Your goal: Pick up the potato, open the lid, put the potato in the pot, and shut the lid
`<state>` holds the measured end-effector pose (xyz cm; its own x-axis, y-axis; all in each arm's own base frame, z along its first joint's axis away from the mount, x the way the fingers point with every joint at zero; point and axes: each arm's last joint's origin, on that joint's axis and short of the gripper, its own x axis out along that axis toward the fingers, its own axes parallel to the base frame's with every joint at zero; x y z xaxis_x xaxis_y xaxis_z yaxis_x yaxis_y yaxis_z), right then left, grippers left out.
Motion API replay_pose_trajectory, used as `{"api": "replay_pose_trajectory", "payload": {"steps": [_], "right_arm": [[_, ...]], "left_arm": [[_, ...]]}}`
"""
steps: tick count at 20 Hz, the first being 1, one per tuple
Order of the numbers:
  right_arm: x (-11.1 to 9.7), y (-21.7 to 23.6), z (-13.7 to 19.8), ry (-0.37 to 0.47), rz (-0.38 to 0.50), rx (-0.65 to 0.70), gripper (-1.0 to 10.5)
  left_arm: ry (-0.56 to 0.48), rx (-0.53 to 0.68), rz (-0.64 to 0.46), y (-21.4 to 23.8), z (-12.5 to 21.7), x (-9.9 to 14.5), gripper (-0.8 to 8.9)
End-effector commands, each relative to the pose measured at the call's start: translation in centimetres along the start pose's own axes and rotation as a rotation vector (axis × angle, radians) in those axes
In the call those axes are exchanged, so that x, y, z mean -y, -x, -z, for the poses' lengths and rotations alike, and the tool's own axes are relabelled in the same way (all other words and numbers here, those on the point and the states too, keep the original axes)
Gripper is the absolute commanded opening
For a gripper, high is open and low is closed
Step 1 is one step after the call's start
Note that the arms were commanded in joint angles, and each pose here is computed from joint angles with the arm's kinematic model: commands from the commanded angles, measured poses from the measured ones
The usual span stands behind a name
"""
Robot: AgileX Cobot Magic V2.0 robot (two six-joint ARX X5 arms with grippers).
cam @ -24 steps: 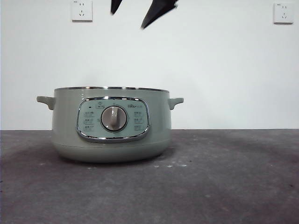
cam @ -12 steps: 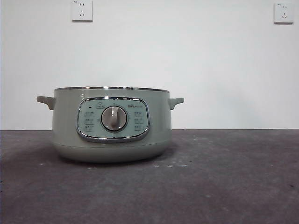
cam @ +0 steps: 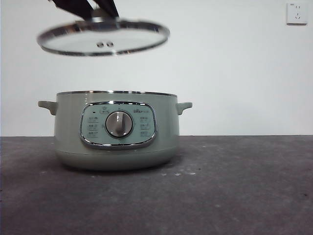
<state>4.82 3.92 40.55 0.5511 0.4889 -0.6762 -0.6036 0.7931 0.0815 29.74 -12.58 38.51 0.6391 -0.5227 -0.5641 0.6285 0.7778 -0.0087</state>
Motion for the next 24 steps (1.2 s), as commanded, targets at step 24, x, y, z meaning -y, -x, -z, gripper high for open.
{"api": "replay_pose_trajectory", "payload": {"steps": [24], "right_arm": [[0.2, 1.7, 2.4, -0.079, 0.036, 0.05, 4.3]], "left_arm": [[0.009, -0.136, 0.036, -9.4, 2.3, -1.8, -0.08]]}}
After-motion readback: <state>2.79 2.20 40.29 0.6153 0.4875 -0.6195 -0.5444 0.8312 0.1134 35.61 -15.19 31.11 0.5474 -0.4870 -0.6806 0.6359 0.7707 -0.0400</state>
